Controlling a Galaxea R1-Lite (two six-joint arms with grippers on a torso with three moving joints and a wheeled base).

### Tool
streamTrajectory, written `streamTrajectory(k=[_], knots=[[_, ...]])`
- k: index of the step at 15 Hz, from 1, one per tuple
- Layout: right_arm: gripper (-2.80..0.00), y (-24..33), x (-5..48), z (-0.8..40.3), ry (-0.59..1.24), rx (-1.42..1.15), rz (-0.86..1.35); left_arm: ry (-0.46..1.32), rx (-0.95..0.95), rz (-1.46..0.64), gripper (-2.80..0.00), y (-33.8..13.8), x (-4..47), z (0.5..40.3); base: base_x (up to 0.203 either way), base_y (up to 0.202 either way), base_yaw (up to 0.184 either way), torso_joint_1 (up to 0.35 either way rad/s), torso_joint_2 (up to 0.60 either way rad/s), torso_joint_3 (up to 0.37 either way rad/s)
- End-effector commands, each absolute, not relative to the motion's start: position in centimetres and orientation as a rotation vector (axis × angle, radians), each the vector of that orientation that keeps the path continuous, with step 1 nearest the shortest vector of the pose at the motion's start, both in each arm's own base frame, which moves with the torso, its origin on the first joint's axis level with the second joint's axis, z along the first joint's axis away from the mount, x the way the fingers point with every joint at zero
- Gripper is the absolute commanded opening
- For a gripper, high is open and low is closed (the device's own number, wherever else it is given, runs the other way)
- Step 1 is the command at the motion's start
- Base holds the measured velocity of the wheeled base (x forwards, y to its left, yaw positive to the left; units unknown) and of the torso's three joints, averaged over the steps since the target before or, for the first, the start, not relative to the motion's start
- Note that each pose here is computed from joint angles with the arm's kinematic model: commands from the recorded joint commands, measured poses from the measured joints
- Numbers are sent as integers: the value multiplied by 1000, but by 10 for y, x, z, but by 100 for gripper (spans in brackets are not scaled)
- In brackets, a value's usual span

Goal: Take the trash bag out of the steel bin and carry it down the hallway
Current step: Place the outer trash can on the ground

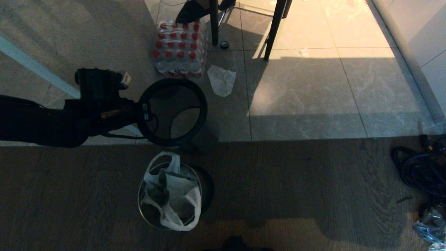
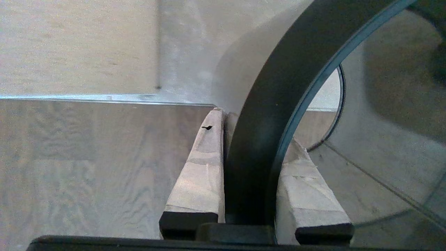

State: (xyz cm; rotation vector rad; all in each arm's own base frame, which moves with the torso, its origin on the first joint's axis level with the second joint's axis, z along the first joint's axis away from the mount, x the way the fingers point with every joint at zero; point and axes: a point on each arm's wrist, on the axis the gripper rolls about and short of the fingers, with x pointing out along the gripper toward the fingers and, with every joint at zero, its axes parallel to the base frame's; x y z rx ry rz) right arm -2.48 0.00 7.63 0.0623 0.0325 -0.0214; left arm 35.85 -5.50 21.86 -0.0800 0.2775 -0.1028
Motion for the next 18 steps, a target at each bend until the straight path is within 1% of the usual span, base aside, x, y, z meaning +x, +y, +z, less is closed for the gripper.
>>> streamTrajectory(k=[1, 2, 4, 5, 7, 9, 12, 14, 15, 18], knots=[[-280, 0, -25, 76, 32, 63, -21, 289, -81, -103, -280, -56, 366, 211, 0, 0, 0, 0, 0, 0], [-280, 0, -25, 76, 32, 63, -21, 308, -79, -99, -280, -57, 374, 202, 0, 0, 0, 0, 0, 0], [-280, 0, -25, 76, 32, 63, -21, 304, -78, -97, -280, -58, 379, 202, 0, 0, 0, 0, 0, 0], [-280, 0, -25, 76, 32, 63, -21, 300, -78, -95, -280, -61, 391, 198, 0, 0, 0, 0, 0, 0], [-280, 0, -25, 76, 32, 63, -21, 326, -71, -86, -280, -69, 427, 171, 0, 0, 0, 0, 0, 0], [-280, 0, -25, 76, 32, 63, -21, 335, -63, -67, -280, -74, 451, 153, 0, 0, 0, 0, 0, 0], [-280, 0, -25, 76, 32, 63, -21, 373, -40, -31, -280, -81, 475, 120, 0, 0, 0, 0, 0, 0], [-280, 0, -25, 76, 32, 63, -21, 399, -24, 4, -280, -85, 481, 108, 0, 0, 0, 0, 0, 0], [-280, 0, -25, 76, 32, 63, -21, 395, -21, 16, 0, -85, 481, 110, 0, 0, 0, 0, 0, 0], [-280, 0, -25, 76, 32, 63, -21, 374, -25, 13, 0, -85, 480, 119, 0, 0, 0, 0, 0, 0]])
